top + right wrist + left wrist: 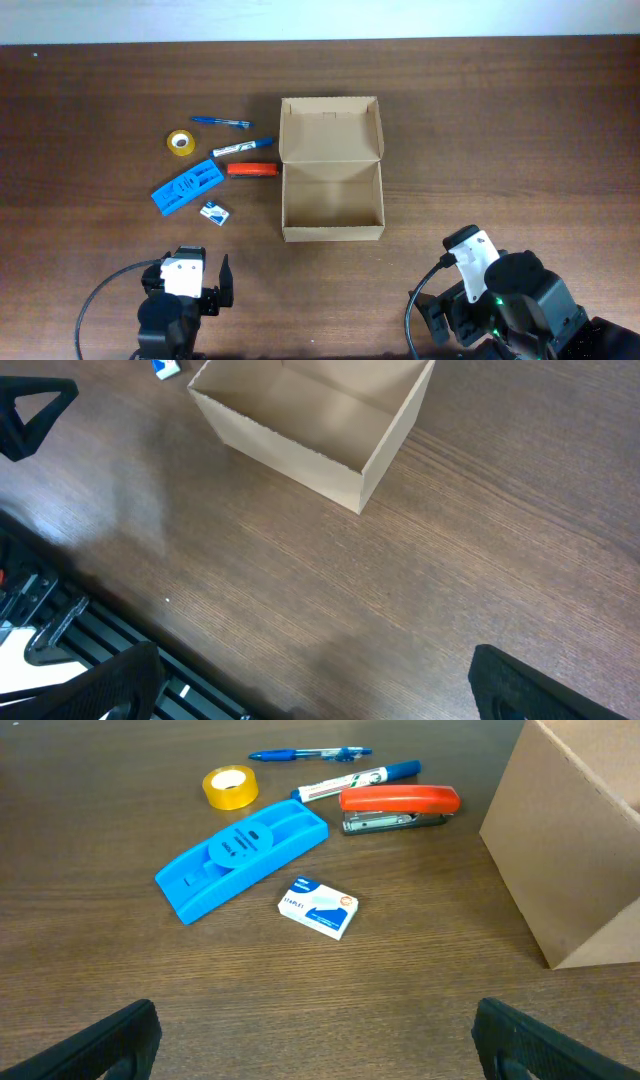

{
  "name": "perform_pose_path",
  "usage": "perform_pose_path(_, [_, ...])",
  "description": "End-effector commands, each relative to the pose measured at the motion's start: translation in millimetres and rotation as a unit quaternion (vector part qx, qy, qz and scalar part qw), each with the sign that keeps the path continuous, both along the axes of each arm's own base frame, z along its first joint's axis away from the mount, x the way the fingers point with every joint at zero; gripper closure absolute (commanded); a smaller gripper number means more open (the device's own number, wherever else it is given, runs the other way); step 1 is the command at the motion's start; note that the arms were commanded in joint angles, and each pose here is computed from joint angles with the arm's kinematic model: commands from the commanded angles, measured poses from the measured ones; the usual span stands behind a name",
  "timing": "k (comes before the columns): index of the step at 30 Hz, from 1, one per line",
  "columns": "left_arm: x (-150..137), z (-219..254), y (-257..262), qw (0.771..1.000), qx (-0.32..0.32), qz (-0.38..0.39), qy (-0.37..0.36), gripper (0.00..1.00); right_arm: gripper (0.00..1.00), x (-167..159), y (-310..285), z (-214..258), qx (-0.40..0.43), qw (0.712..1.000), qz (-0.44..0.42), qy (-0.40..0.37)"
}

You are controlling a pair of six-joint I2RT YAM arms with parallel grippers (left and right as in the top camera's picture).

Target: Pack container

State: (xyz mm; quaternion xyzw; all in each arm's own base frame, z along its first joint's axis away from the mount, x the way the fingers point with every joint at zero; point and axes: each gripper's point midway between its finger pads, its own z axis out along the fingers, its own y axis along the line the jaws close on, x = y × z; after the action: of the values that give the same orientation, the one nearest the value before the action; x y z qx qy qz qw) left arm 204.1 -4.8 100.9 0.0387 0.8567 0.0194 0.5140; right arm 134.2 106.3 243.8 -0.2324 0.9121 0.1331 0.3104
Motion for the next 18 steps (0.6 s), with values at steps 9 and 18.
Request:
perform_pose_path(9, [0, 0, -1, 1.000, 0.004, -0.005, -0.002, 0.00, 0.01, 1, -2, 4, 0.005, 1.000, -0.007, -0.007])
perform_pose_path(18, [-2, 1, -28, 0.996, -0.034, -0.076, -0.001, 0.00, 0.01, 1, -2, 4, 0.005, 1.000, -0.007, -0.007])
